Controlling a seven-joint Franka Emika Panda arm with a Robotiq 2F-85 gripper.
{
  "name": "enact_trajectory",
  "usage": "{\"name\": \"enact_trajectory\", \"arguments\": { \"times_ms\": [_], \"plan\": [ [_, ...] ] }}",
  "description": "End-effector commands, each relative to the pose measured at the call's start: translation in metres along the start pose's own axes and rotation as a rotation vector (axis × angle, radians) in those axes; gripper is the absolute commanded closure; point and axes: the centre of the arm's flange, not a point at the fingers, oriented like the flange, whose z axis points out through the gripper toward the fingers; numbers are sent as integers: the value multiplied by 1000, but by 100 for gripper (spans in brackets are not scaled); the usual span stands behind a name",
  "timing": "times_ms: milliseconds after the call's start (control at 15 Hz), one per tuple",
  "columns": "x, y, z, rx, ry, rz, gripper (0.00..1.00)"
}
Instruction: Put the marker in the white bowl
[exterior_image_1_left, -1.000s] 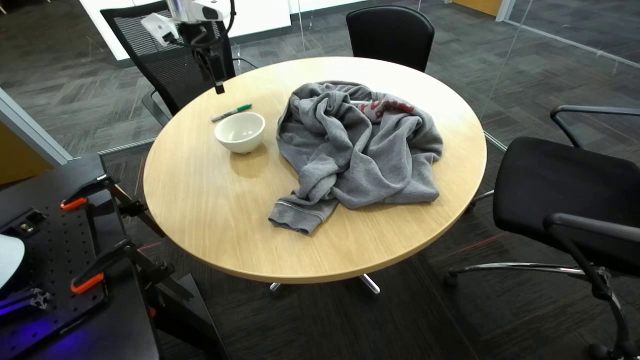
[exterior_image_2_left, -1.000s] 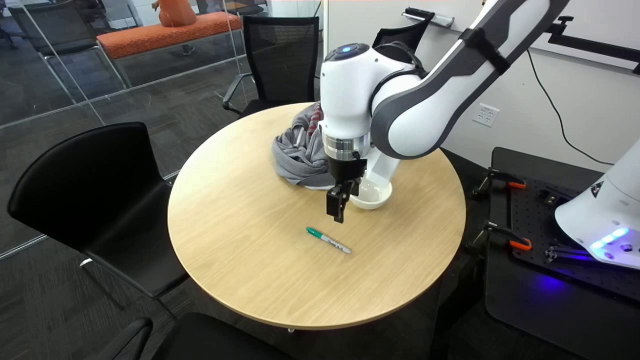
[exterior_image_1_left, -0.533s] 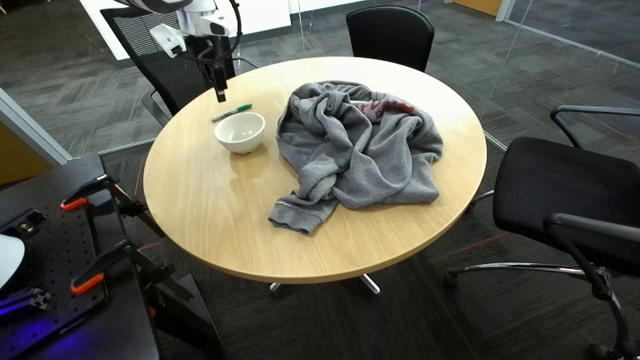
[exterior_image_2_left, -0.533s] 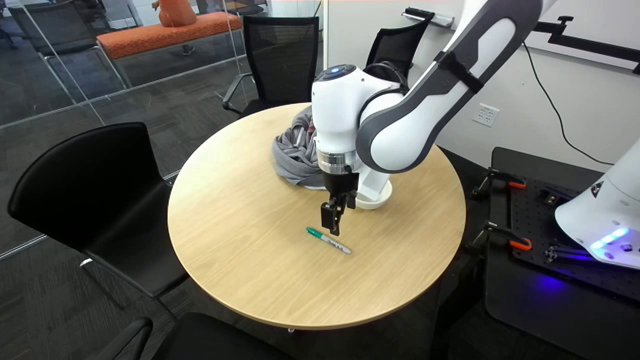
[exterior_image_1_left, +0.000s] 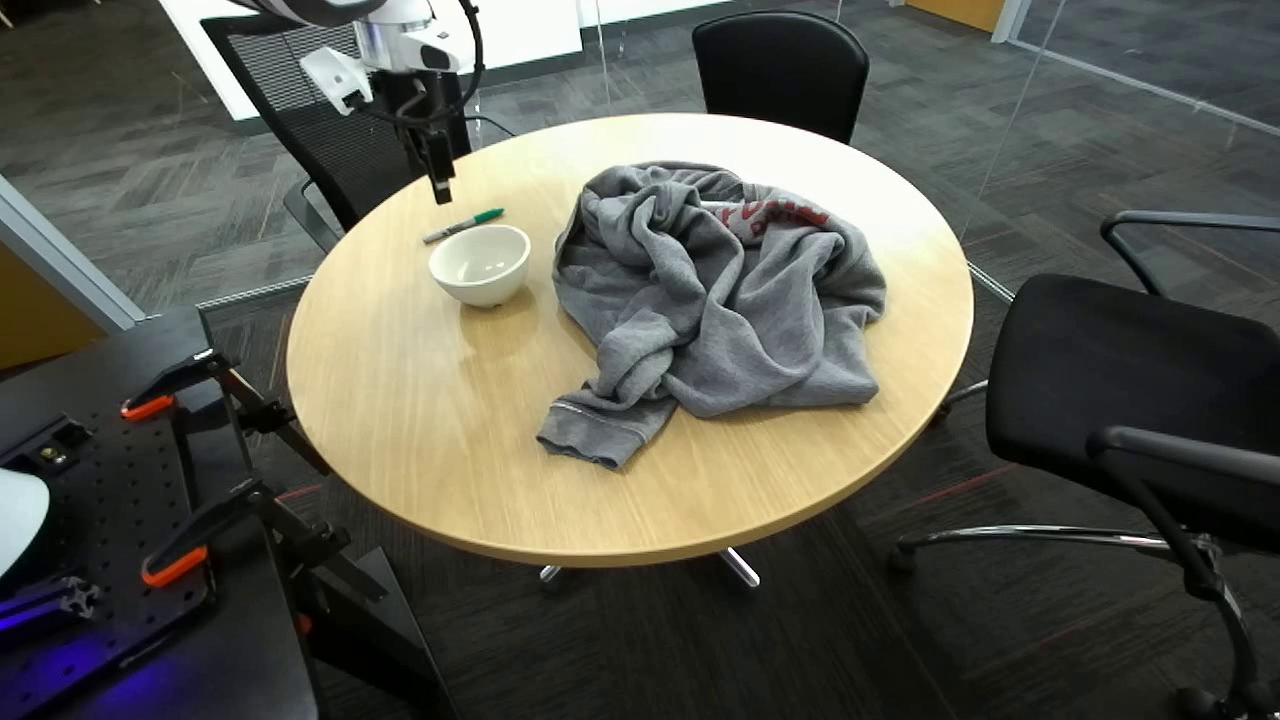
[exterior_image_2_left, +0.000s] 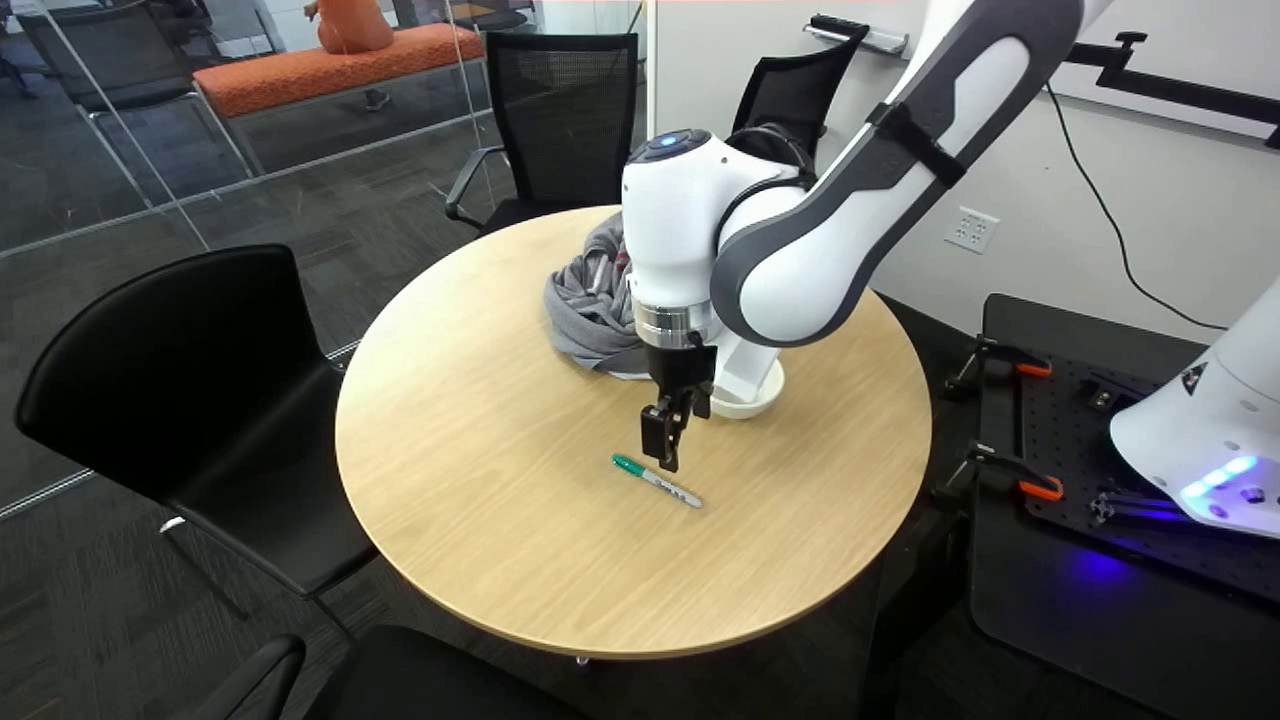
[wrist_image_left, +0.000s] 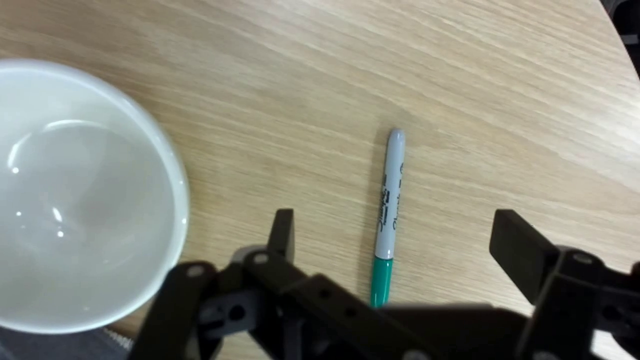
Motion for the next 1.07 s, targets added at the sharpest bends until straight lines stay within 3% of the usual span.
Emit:
{"name": "enact_trajectory", "arguments": {
  "times_ms": [0,400,1000],
  "plan": [
    [5,-3,3,11,11,2,0],
    [8,-8,16,17,47,-5,0],
    [10,-22,42,13,167,40,0]
  ]
}}
